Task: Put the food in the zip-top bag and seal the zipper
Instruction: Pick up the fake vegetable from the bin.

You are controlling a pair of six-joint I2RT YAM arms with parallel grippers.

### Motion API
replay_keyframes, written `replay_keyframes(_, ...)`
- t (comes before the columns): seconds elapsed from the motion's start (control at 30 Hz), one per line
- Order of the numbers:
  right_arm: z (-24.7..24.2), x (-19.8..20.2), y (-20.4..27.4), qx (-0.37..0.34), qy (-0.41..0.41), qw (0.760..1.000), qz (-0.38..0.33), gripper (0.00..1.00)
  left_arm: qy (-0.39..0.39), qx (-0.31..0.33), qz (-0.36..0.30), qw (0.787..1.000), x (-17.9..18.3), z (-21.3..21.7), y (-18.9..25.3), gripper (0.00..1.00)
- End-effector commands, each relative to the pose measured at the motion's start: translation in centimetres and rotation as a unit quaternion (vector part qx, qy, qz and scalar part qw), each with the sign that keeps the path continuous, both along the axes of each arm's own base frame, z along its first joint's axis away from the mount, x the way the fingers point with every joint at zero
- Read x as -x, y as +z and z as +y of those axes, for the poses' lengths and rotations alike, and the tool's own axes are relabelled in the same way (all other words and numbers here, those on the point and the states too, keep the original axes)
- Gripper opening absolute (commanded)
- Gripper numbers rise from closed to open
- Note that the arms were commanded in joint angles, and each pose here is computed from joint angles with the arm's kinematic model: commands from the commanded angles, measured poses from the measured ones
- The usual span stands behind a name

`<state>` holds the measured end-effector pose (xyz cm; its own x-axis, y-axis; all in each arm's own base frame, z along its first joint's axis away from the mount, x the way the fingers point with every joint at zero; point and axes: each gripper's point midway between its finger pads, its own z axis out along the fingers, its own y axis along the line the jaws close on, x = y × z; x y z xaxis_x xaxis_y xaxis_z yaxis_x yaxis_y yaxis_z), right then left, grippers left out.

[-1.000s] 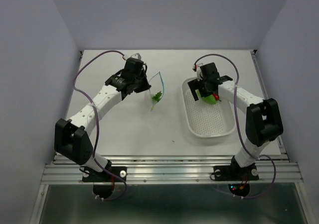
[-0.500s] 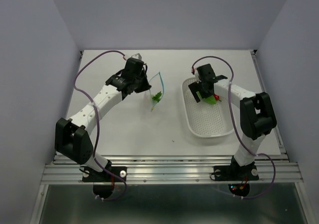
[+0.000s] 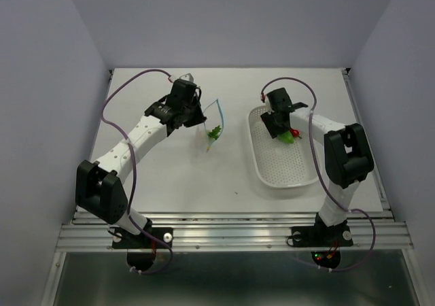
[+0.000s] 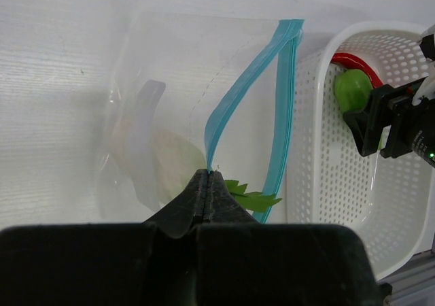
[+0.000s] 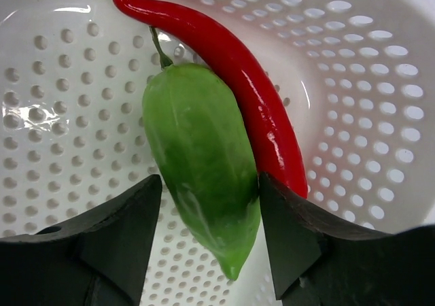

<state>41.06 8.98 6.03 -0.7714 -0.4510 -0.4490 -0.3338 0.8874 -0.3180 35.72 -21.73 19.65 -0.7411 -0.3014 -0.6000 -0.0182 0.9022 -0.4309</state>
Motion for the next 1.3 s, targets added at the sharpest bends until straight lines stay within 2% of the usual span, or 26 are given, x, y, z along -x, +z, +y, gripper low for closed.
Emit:
replay_keyframes(0.0,-0.1,-1.2,0.6,0.000,-0.010,1.000,-0.016,0.62,-0.005,0.003,-0.018,1.000,-0.2,-0.1,1.0,0.00)
replay_keyframes(0.13,0.1,-1.2,0.5,-0.005,-0.005,1.000,-0.013,0.64,-0.004,0.004,-0.020,1.000,-0.2,0.0,1.1,0.00)
replay_keyframes(0.2,0.1,-1.2,0.4,-0.002,-0.006,1.000,-0.011,0.61,-0.005,0.005,-0.020,1.000,-0.2,-0.1,1.2,0.00)
replay_keyframes(0.27,0.1,-1.3,0.4,-0.003,-0.009,1.000,-0.014,0.49,-0.004,0.004,-0.021,1.000,-0.1,0.0,1.3,0.00)
replay_keyframes(0.37,0.4,-1.4,1.3,-0.015,-0.009,1.000,-0.023,0.37,-0.003,0.003,-0.021,1.000,-0.1,0.1,1.3,0.00)
replay_keyframes(0.4,0.5,-1.5,1.7,-0.018,-0.010,0.999,-0.029,0.35,-0.004,0.005,-0.024,1.000,-0.1,0.0,1.6,0.00)
replay_keyframes(0.5,1.0,-1.9,4.3,-0.044,-0.021,0.997,-0.058,0.30,-0.002,0.006,-0.023,1.000,-0.1,0.1,1.5,0.00)
replay_keyframes(0.6,1.9,-1.8,8.6,-0.098,-0.033,0.989,-0.103,0.27,0.000,0.009,-0.025,1.000,-0.1,0.1,1.7,0.00)
replay_keyframes(0.73,3.3,-0.9,11.9,-0.158,-0.030,0.979,-0.127,0.25,-0.004,0.017,-0.029,0.999,-0.1,-0.2,2.1,0.00)
replay_keyframes(0.83,6.1,-0.1,15.5,-0.253,0.004,0.956,-0.152,0.24,-0.004,0.018,-0.028,0.999,-0.1,-0.2,2.2,0.00)
replay_keyframes(0.97,12.0,1.6,20.6,-0.386,0.063,0.901,-0.189,0.23,0.001,0.024,-0.028,0.999,-0.2,-0.3,2.3,0.00)
replay_keyframes(1.0,13.4,2.2,21.8,-0.401,0.078,0.890,-0.201,0.23,0.002,0.025,-0.028,0.999,-0.1,-0.3,2.3,0.00)
replay_keyframes(1.07,12.7,1.6,22.9,-0.393,0.054,0.889,-0.228,0.19,0.001,0.026,-0.029,0.999,-0.1,-0.3,2.4,0.00)
replay_keyframes(1.17,12.2,1.4,24.5,-0.391,0.042,0.886,-0.245,0.18,0.001,0.028,-0.030,0.999,0.0,-0.3,2.6,0.00)
replay_keyframes(1.27,14.6,2.2,25.8,-0.446,0.057,0.859,-0.245,0.20,0.006,0.034,-0.032,0.999,-0.2,-0.4,2.7,0.00)
